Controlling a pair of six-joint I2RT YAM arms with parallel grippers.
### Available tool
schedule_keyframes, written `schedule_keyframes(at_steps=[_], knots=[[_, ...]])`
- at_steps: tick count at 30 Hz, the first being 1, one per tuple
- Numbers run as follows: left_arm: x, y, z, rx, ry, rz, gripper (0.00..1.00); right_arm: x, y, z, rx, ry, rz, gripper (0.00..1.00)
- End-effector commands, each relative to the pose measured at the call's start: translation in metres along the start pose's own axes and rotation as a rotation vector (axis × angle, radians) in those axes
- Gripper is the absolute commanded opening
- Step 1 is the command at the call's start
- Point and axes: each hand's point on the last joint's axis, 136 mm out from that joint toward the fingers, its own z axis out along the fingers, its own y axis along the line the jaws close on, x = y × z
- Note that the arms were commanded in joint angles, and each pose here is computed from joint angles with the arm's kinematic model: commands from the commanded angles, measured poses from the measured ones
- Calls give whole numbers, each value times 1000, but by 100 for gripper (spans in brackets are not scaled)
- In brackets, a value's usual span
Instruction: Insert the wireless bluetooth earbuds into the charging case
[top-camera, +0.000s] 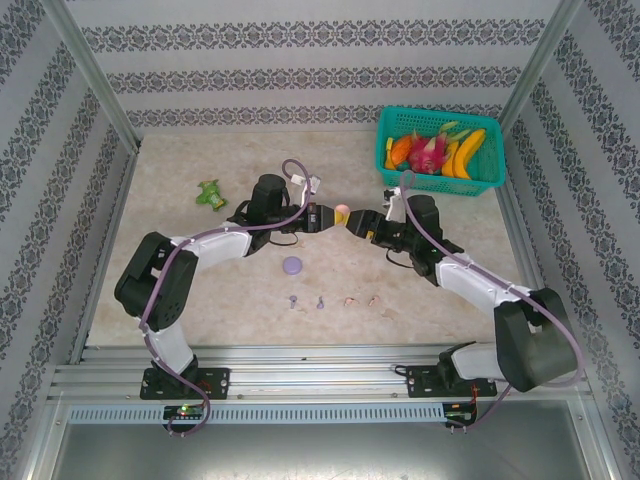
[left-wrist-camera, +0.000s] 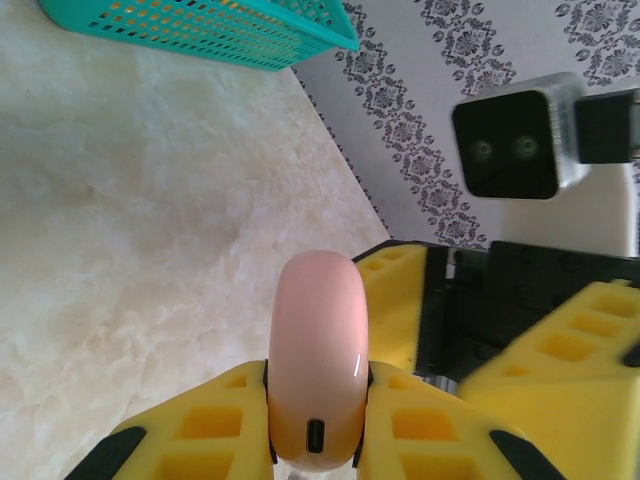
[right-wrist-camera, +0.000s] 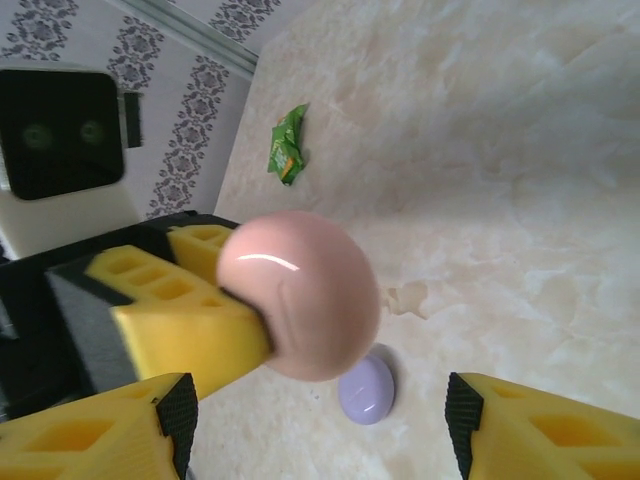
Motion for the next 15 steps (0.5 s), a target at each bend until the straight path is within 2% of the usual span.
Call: schedule_keyframes(at_steps=[1, 9, 15], knots=[[-18, -28, -9, 61, -27, 61, 0, -13, 4, 5, -10, -32, -47, 66], [-18, -38, -13, 85, -26, 75, 0, -20, -33, 3, 51, -65, 31, 61], [-19, -44, -13, 100, -26, 85, 0, -18, -41, 9, 57, -50, 55, 60]])
